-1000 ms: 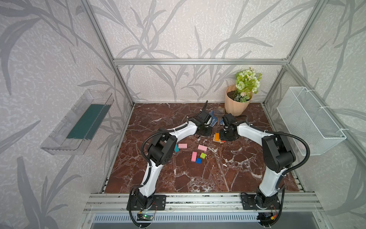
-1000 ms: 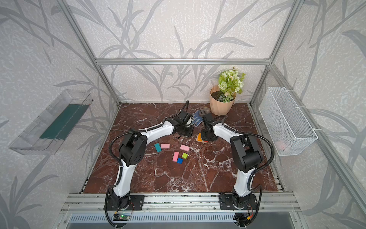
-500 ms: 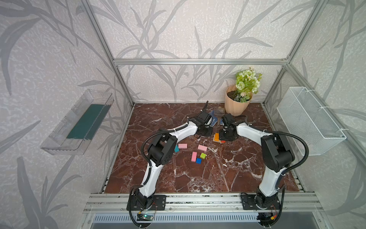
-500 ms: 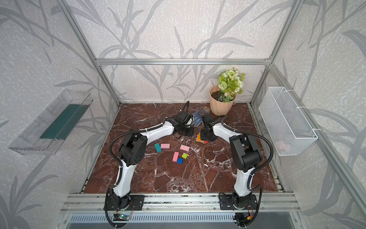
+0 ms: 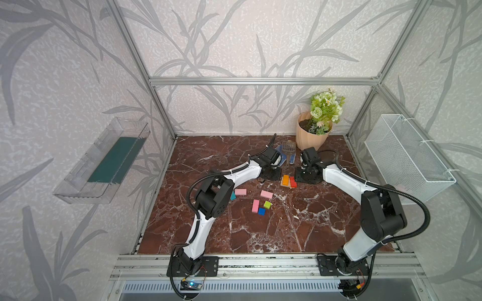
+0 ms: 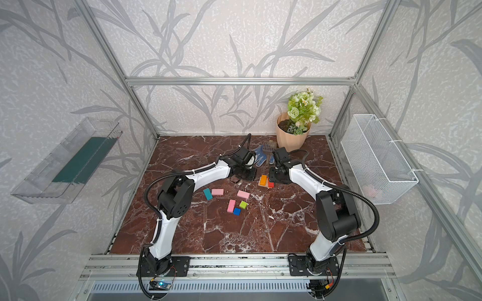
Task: Build the wood block tower
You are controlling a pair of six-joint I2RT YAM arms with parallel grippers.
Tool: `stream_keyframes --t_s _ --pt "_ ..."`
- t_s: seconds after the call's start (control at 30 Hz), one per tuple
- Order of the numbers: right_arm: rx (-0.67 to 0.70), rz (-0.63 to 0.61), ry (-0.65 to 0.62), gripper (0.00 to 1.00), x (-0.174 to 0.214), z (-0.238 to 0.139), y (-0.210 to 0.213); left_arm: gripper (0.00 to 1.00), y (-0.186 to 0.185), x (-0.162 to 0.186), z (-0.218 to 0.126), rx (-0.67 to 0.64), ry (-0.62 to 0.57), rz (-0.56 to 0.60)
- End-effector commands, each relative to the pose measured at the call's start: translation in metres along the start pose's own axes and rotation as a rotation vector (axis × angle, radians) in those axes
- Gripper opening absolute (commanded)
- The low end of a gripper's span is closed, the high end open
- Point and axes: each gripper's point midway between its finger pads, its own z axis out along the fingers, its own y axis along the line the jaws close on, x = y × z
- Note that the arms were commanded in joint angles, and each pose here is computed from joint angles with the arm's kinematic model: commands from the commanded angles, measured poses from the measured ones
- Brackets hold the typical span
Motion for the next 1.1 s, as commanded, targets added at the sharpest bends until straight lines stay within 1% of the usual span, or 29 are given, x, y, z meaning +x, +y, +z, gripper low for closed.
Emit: stream_keyframes --t_s 0.0,0.13,0.43,0.63,1.07 --pt "0.025 0.006 0.001 0.46 0.006 0.006 -0.018 0.12 -0.009 -0.001 -0.004 0.019 -0.005 0.020" --pt "0.026 -0.006 -0.001 0.46 0.009 0.016 -0.022 0.12 -0.010 0.002 0.003 0.025 0.009 0.017" --pt "0.031 -0.010 0.055 0.45 0.016 0.041 -0.023 0.11 -0.012 0.003 0.011 0.022 0.025 0.020" --pt "0.024 -0.008 0.062 0.44 0.016 0.046 -0.021 0.11 -0.013 0.005 0.017 0.030 0.040 0.020" --pt "-0.005 -0.004 0.065 0.44 0.013 0.047 -0.015 0.11 -0.021 0.002 0.019 0.046 0.039 0.030"
